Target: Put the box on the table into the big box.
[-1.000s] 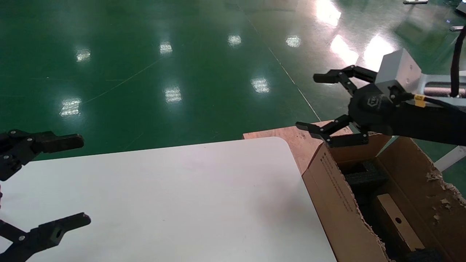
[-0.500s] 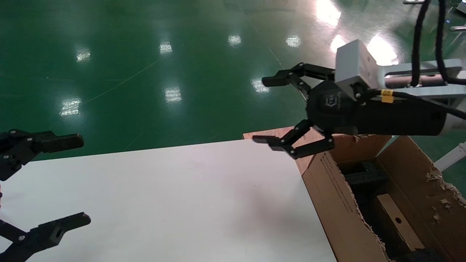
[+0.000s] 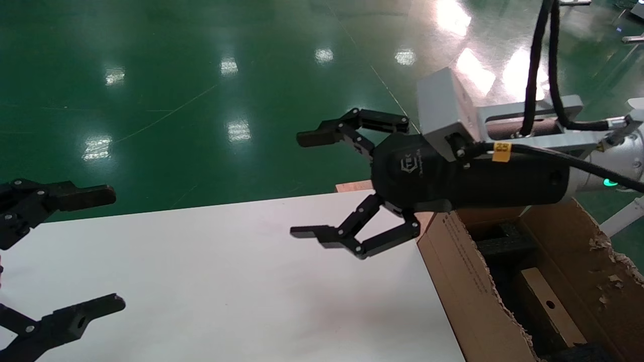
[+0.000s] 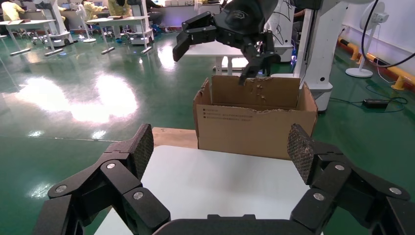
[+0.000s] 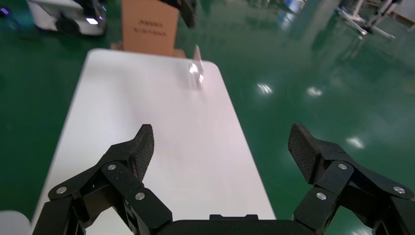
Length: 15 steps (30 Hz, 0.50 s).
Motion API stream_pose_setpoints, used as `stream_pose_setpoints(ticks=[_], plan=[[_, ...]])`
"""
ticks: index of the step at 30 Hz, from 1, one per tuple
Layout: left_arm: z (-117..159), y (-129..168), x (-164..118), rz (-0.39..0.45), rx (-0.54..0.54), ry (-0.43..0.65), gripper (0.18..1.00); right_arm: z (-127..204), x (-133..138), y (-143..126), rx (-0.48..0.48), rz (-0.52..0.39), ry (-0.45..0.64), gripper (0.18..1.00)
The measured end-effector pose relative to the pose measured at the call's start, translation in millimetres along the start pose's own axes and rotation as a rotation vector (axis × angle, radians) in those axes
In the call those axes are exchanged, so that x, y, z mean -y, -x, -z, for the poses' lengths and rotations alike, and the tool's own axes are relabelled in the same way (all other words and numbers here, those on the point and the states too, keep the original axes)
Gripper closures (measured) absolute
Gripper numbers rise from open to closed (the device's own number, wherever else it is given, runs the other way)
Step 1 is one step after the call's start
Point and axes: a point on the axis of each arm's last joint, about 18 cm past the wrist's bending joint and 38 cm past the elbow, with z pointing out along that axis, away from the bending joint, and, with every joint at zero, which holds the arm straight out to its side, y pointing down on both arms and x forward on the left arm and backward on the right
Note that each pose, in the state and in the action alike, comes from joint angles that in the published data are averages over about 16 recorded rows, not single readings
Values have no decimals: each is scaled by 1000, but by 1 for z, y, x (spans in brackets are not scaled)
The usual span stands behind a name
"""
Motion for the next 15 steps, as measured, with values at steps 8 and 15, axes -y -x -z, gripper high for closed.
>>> stream_pose_setpoints(ticks=[8,15], plan=[[0,0,0,0,0,0,184,-15,-5,13,59,-55,-98,178],[0,0,0,0,0,0,184,-20,-15,26,83,-117,-182,178]])
